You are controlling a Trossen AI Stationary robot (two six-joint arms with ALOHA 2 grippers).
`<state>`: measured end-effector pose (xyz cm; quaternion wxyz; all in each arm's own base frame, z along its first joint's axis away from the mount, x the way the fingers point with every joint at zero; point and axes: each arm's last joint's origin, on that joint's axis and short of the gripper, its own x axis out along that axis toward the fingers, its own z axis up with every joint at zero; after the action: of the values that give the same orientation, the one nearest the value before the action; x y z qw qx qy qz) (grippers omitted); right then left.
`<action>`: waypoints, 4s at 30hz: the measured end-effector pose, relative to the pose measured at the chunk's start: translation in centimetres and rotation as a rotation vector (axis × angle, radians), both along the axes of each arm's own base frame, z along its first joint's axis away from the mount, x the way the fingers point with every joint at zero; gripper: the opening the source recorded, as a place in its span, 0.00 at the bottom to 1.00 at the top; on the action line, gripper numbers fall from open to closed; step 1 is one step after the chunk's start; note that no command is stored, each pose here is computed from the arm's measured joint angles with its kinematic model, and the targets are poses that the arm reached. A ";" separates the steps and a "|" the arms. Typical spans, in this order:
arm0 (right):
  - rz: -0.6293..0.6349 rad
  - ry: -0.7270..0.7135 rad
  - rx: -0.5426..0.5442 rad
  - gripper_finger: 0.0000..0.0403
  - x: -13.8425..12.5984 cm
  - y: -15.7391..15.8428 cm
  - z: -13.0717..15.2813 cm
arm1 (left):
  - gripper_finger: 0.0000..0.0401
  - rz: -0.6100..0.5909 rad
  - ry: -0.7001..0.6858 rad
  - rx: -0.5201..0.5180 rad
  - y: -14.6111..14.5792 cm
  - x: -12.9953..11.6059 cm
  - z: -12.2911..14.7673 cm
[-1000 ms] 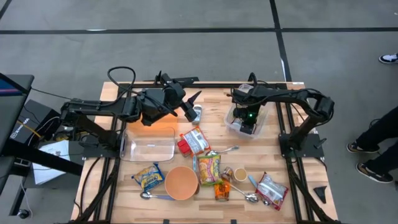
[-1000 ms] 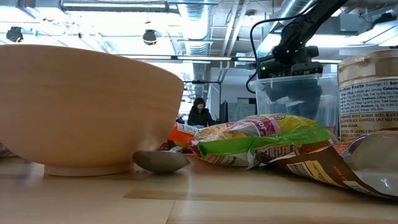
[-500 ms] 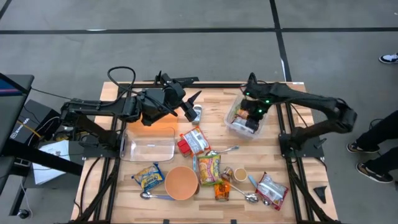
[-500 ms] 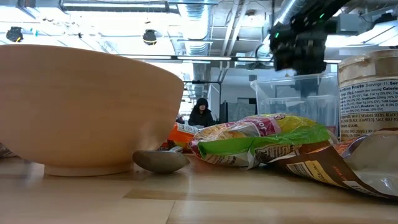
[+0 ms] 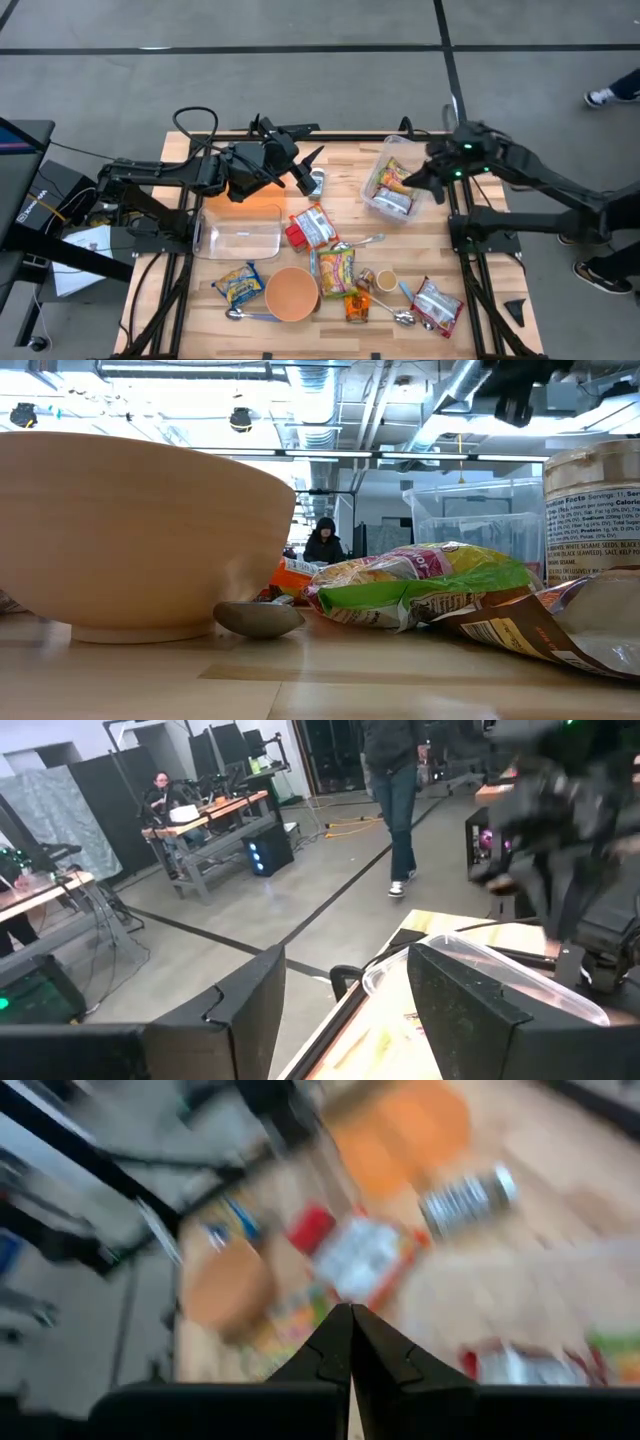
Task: Pick & Place Food Item
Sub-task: Put the red seasoning can into the orange bin
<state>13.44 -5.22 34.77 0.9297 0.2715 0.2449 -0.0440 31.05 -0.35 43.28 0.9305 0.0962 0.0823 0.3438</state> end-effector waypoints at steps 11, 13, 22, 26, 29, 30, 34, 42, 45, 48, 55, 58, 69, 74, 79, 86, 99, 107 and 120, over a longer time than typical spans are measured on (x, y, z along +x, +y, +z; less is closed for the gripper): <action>-0.081 -0.352 -0.076 0.00 -1.9 1.3 3.8 | 0.51 -0.001 0.005 0.006 0.0 0.0 0.0; -0.081 -0.355 -0.077 0.00 -1.9 1.3 3.9 | 0.51 -0.001 0.005 0.006 0.0 0.0 0.0; -0.075 -0.343 -0.070 0.00 -1.5 1.1 3.7 | 0.51 0.013 0.008 0.012 -0.1 0.0 0.0; -0.075 -0.339 -0.069 0.00 -1.5 1.1 3.7 | 0.55 0.037 0.017 0.062 -0.2 -0.8 1.2; -0.074 -0.346 -0.071 0.00 -1.5 1.2 3.7 | 0.60 0.032 -0.051 0.071 -0.1 -1.8 3.8; -0.074 -0.345 -0.071 0.00 -1.5 1.1 3.7 | 0.62 0.023 -0.080 0.070 -0.1 -2.1 4.7; -0.074 -0.347 -0.072 0.00 -1.5 1.1 3.7 | 0.73 -0.015 -0.174 0.080 0.1 -3.4 8.1; -0.069 -0.377 -0.082 0.00 -1.5 1.1 4.1 | 0.95 0.060 -0.190 0.210 0.5 -6.2 12.6; -0.058 -0.392 -0.085 0.00 -1.5 1.2 4.2 | 0.98 0.094 -0.217 0.241 0.9 -7.4 14.3; -0.045 -0.404 -0.085 0.00 -1.5 1.2 4.3 | 0.98 0.097 -0.190 0.262 1.1 -7.9 14.9; -0.043 -0.404 -0.084 0.00 -1.5 1.2 4.3 | 0.97 0.022 0.068 0.265 1.6 -5.5 13.1; -0.043 -0.405 -0.085 0.00 -1.4 1.2 4.3 | 0.97 -0.040 0.256 0.251 2.1 -3.6 11.7; -0.048 -0.407 -0.067 0.00 -1.5 1.2 4.3 | 0.96 -0.463 0.829 -0.185 2.9 2.6 1.2; -0.046 -0.406 -0.069 0.00 -1.5 1.2 4.3 | 0.96 -0.658 0.964 -0.302 1.0 4.5 -2.7; -0.014 -0.402 -0.071 0.00 -1.5 1.4 4.3 | 0.94 -0.764 1.073 -0.368 -0.2 5.6 -7.4; 0.007 -0.381 -0.063 0.00 -1.4 1.6 4.1 | 0.89 -0.881 1.216 -0.286 -2.4 5.4 -13.6; 0.007 -0.381 -0.064 0.00 -2.7 2.1 4.1 | 0.88 -0.907 1.282 -0.197 -3.7 5.0 -19.5; 0.008 -0.415 -0.075 0.00 -4.1 2.7 4.4 | 0.88 -0.892 1.335 -0.140 -3.4 4.3 -22.3; 0.004 -0.422 -0.079 0.00 -4.8 3.0 4.4 | 0.86 -0.850 1.368 -0.102 -3.1 3.9 -23.5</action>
<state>8.66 -2.26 39.16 0.9704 0.2375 0.0435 0.0063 34.90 -3.46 19.79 0.7283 0.2657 0.6057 -0.1790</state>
